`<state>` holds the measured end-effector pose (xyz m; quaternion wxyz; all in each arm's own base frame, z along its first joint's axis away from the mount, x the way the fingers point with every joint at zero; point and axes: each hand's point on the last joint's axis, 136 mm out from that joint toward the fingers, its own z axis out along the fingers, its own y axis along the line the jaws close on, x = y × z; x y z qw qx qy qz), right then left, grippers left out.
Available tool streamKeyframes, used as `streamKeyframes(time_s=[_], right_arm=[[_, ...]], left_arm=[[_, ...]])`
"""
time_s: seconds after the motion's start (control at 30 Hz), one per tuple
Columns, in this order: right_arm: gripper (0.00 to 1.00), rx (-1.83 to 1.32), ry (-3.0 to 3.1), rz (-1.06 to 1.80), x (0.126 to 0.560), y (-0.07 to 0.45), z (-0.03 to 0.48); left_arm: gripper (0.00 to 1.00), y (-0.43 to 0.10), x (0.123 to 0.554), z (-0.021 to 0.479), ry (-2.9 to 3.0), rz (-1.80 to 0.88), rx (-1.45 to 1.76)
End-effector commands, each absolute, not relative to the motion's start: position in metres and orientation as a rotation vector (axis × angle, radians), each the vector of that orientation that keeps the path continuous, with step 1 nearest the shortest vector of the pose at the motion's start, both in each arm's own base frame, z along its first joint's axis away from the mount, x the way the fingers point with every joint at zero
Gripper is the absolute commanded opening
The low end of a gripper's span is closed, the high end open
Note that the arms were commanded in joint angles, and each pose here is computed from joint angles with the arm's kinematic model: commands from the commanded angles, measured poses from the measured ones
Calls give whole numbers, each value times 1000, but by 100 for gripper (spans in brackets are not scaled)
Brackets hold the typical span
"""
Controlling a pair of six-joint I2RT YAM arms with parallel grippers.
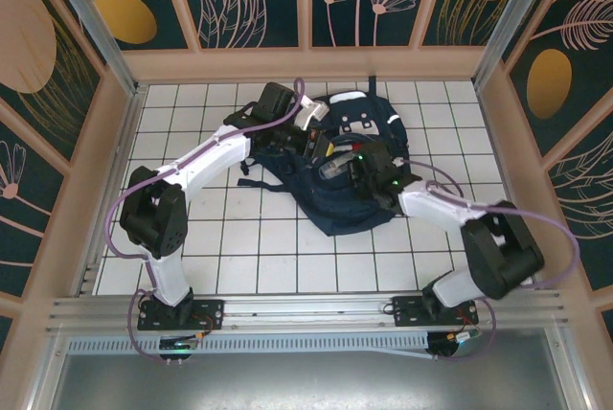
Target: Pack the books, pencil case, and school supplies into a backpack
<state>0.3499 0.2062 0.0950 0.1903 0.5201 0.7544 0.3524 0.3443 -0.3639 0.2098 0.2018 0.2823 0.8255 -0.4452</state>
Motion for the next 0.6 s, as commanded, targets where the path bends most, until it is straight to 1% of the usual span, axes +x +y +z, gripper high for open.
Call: streamKeyframes(time_s=[0.0, 0.1, 0.13, 0.23, 0.37, 0.57], right_arm=[[0, 1391, 2014, 1093, 390, 223, 114], [1, 1408, 2003, 1123, 397, 230, 107], [5, 1402, 2003, 1125, 398, 230, 108], [23, 1365, 2062, 1058, 390, 225, 114], [36, 1296, 2188, 881, 356, 202, 113], [56, 1120, 2361, 699, 277, 160, 98]], left_arm=[[0, -374, 333, 245, 2174, -1359, 848], [0, -372, 332, 243, 2183, -1348, 848], [0, -371, 333, 241, 2189, -1338, 841], [0, -368, 337, 238, 2189, -1303, 809], [1, -367, 344, 233, 2190, -1279, 774], [0, -360, 351, 208, 2236, -1166, 794]])
